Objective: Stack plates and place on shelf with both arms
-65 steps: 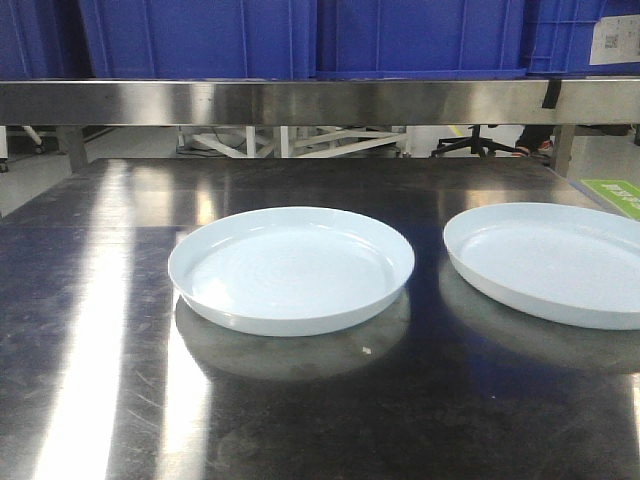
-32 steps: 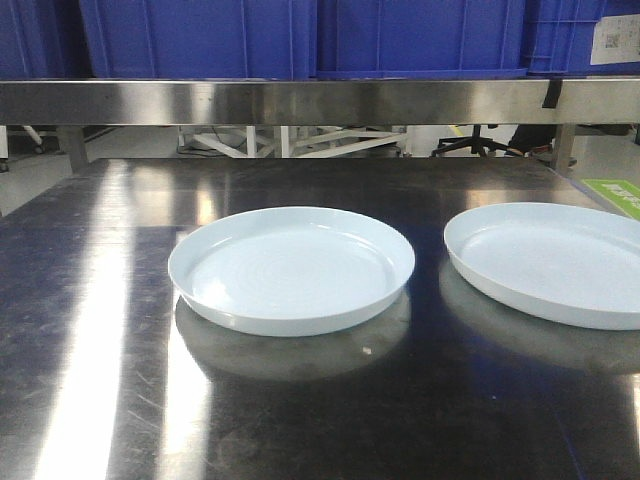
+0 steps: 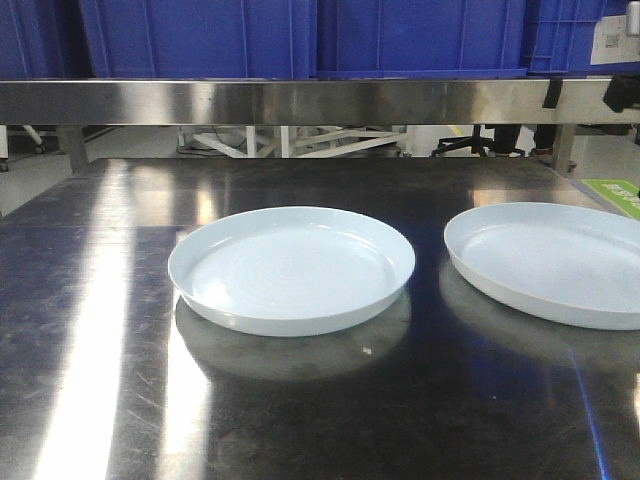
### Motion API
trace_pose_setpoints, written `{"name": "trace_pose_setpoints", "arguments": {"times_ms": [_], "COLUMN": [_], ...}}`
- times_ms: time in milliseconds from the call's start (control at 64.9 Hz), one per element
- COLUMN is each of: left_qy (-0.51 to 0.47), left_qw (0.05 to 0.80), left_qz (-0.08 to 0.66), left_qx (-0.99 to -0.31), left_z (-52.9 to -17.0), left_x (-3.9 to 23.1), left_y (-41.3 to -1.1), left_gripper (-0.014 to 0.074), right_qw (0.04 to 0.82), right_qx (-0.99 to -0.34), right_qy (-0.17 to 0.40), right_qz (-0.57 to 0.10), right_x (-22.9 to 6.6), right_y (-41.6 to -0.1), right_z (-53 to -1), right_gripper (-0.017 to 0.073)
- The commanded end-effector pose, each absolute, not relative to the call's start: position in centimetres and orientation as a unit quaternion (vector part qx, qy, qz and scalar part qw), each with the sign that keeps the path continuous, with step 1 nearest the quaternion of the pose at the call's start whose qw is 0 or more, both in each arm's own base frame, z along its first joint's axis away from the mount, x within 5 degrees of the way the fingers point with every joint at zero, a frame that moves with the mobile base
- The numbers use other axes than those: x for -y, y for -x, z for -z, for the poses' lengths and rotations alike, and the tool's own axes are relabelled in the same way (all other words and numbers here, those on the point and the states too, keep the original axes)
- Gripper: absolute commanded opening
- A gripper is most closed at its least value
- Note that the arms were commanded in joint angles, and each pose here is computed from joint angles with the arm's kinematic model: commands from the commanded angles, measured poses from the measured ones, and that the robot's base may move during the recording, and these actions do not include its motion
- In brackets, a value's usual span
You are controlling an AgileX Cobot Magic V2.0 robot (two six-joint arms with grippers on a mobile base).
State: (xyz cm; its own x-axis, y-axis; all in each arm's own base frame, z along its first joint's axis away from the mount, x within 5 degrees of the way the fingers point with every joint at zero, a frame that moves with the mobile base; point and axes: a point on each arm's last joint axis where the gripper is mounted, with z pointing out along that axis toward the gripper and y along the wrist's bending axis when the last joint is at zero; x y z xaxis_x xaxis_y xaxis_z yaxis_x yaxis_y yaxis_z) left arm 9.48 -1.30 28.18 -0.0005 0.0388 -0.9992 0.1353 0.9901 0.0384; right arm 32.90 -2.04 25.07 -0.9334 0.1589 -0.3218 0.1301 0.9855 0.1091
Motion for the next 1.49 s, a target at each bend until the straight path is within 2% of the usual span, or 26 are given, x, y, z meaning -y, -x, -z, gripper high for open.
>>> {"name": "trace_pose_setpoints", "arguments": {"times_ms": [0, 200, 847, 1063, 1217, 1356, 1479], "left_qy": [-0.051, -0.051, -0.051, -0.051, -0.051, -0.051, -0.051], "left_qw": [0.74, 0.74, 0.74, 0.74, 0.74, 0.74, 0.74], "left_qz": [0.028, 0.028, 0.028, 0.028, 0.028, 0.028, 0.028], "left_qx": [-0.67, -0.67, -0.67, -0.67, -0.67, -0.67, -0.67], "left_z": [-29.9, -29.9, -29.9, -29.9, -29.9, -29.9, -29.9], "left_x": [1.1, 1.1, 1.1, 1.1, 1.1, 1.1, 1.1], "left_y": [-9.5, -9.5, -9.5, -9.5, -9.5, -9.5, -9.5], "left_gripper": [0.0083, 0.0083, 0.0083, 0.0083, 0.0083, 0.0083, 0.0083], "right_qw": [0.212, 0.199, 0.164, 0.157, 0.154, 0.156, 0.175], "right_qx": [-0.974, -0.977, -0.983, -0.984, -0.984, -0.983, -0.978], "right_qy": [-0.072, -0.07, -0.076, -0.079, -0.08, -0.085, -0.099], "right_qz": [-0.025, -0.02, -0.036, -0.042, -0.044, -0.047, -0.051], "right_x": [3.0, 3.1, 2.7, 2.6, 2.6, 2.7, 3.4], "right_y": [-33.5, -34.2, -34.9, -34.8, -34.7, -34.5, -34.0], "right_z": [-26.9, -25.5, -23.4, -23.3, -23.3, -23.7, -25.1], "right_gripper": [0.035, 0.0417, 0.0409, 0.0233, 0.016, 0.005, 0.0052]}}
